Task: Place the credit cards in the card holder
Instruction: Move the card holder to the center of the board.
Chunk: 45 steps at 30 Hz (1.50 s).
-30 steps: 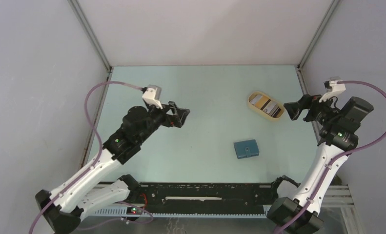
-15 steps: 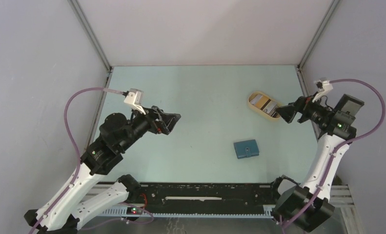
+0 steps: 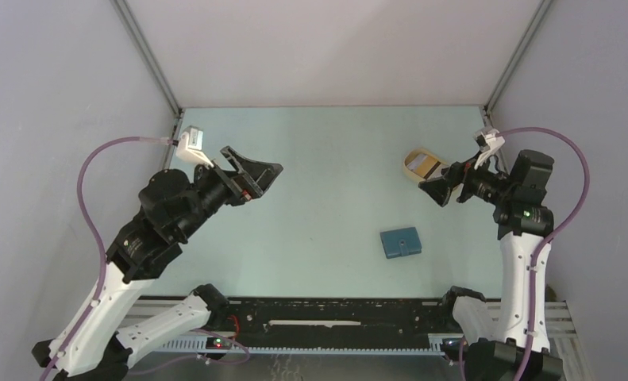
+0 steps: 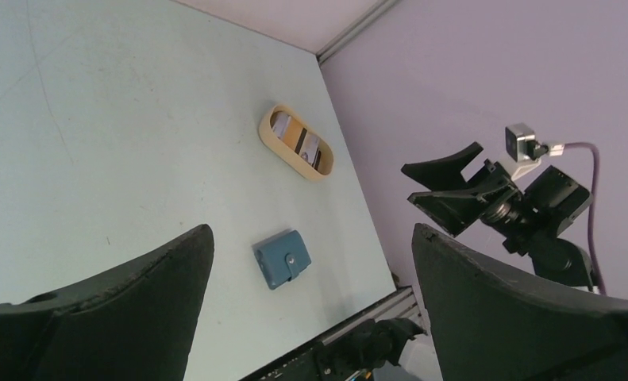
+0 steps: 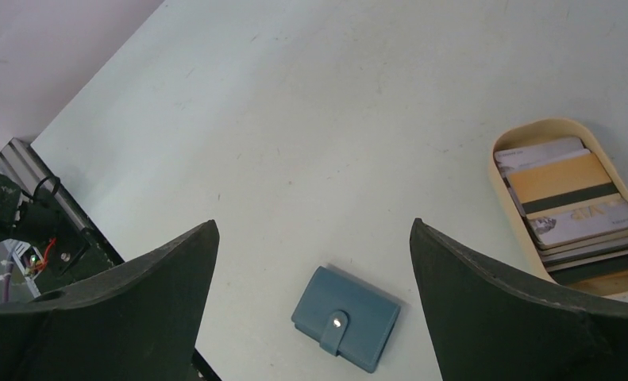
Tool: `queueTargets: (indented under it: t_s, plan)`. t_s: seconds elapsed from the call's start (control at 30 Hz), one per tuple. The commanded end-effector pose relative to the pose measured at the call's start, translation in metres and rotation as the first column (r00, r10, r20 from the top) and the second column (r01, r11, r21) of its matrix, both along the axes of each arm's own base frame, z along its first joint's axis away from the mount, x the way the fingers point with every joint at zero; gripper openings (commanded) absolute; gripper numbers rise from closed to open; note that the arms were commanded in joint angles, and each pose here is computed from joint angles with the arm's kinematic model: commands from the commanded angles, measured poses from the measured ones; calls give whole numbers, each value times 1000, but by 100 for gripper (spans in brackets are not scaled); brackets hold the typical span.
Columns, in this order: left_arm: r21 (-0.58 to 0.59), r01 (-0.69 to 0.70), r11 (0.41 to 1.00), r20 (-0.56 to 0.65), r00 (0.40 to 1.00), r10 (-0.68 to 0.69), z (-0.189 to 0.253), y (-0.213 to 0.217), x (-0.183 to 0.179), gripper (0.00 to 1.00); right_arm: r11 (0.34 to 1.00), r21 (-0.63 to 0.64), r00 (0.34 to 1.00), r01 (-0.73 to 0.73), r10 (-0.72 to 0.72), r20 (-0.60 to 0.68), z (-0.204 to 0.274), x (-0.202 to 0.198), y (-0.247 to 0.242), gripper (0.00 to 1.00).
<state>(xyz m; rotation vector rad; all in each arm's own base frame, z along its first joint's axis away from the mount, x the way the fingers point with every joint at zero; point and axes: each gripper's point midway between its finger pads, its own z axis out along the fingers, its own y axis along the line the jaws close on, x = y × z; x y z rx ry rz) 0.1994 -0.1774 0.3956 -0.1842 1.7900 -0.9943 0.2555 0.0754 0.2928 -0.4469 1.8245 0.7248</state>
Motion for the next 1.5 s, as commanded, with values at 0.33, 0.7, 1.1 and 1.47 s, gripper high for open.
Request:
queueTargets:
  t_s: [0.33, 0.7, 1.1, 1.47]
  plan:
    - [-47, -1, 999, -39, 999, -1, 33, -1, -4, 100, 1000, -23, 999, 14, -14, -31, -18, 15, -5, 100]
    - [8, 78, 997, 5, 997, -78, 36, -17, -5, 100, 968, -116, 975, -221, 223, 8, -50, -7, 21, 100]
    - [435, 140, 889, 262, 925, -274, -70, -12, 14, 100, 610, -578, 780, -542, 622, -73, -174, -57, 24, 100]
    - [477, 147, 866, 194, 944, -268, -96, -7, 22, 100, 497, -662, 770, -560, 608, -194, -216, -41, 5, 95]
